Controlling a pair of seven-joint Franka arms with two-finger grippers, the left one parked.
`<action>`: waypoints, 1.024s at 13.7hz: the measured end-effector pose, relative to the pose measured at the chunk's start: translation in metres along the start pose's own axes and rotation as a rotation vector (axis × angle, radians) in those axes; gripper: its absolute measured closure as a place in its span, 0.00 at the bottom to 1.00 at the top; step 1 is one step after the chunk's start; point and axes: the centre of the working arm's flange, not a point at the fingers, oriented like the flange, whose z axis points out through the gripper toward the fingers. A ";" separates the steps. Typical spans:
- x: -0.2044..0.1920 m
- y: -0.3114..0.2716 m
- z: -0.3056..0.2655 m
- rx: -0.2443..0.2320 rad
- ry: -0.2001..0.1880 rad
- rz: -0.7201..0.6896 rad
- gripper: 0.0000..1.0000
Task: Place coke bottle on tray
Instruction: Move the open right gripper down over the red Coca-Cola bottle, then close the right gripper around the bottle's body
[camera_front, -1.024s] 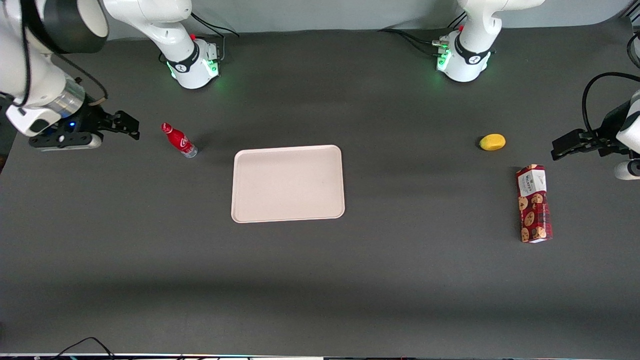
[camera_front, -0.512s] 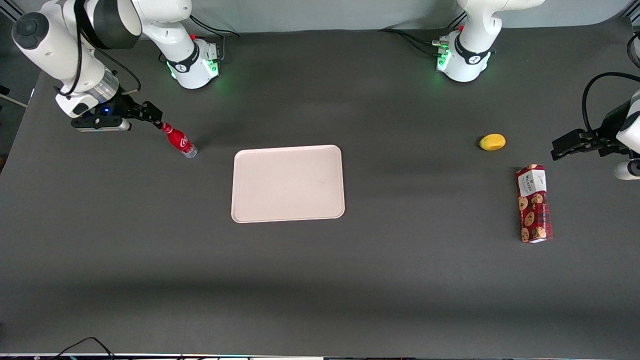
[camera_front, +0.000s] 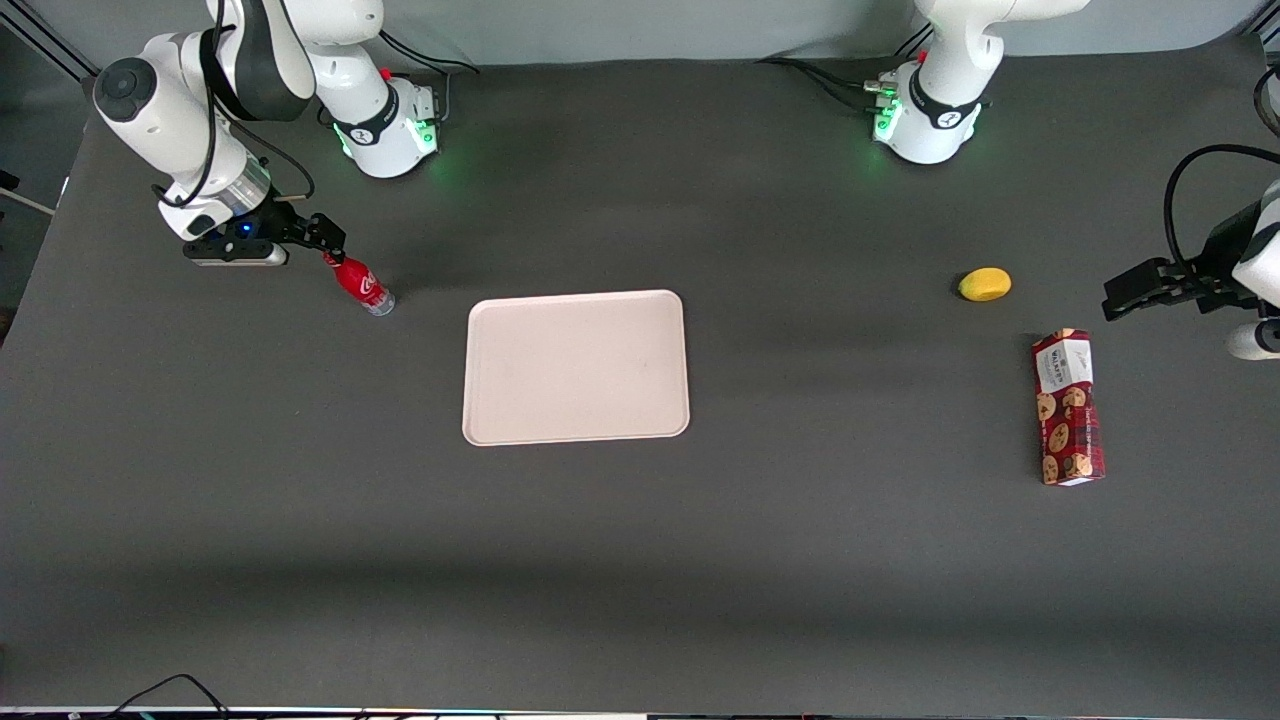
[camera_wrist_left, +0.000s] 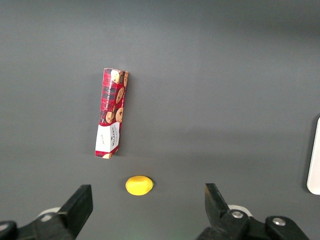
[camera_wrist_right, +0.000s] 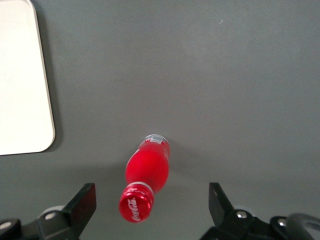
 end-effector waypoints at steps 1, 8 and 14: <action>0.000 0.003 0.000 0.005 -0.001 0.009 0.00; -0.002 0.001 0.007 0.067 0.026 0.072 0.00; -0.004 -0.005 0.028 0.051 0.003 0.058 0.00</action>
